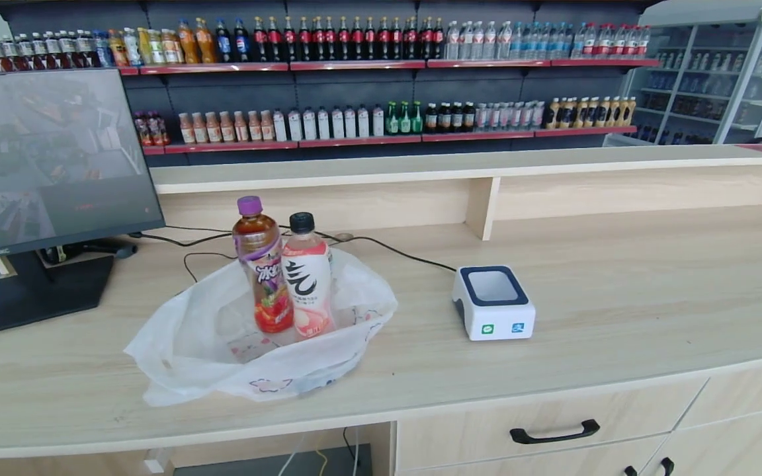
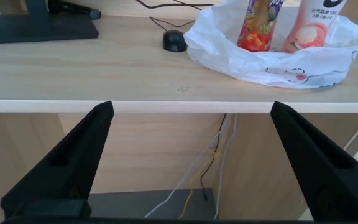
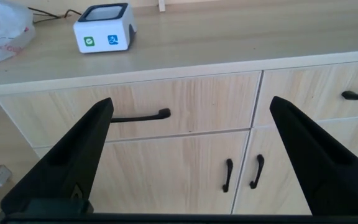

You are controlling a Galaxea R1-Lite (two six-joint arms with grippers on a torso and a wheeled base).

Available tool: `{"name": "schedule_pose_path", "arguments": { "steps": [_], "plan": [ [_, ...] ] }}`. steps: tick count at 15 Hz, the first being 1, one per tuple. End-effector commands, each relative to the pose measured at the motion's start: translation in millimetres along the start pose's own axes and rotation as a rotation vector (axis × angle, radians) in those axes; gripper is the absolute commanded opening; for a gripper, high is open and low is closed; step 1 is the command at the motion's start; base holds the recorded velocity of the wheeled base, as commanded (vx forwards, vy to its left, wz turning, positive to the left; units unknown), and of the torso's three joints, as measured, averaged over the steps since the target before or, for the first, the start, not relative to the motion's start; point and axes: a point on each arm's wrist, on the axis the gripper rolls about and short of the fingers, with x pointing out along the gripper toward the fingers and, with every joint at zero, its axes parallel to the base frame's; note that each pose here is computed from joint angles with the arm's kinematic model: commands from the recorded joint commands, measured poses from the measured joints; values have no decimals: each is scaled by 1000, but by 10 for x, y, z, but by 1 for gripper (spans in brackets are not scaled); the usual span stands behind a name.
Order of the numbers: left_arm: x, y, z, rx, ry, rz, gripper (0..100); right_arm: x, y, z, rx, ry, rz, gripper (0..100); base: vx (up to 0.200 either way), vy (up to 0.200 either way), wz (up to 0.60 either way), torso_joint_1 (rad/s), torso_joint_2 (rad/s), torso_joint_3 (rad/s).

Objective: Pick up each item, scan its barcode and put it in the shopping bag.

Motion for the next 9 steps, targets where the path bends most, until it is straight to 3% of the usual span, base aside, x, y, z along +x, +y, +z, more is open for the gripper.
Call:
{"name": "schedule_pose_path", "arguments": {
  "steps": [1,3,9],
  "plan": [
    [0,0,0,-1,0,0,100,1,0,1,0,1,1,100,0,-200,0,-2,2,2],
    [0,0,0,1,0,0,100,1,0,1,0,1,1,100,0,-200,0,2,5,0],
    [0,0,0,1,0,0,100,1,0,1,0,1,1,100,0,0,0,0,0,0]
  ]
}}
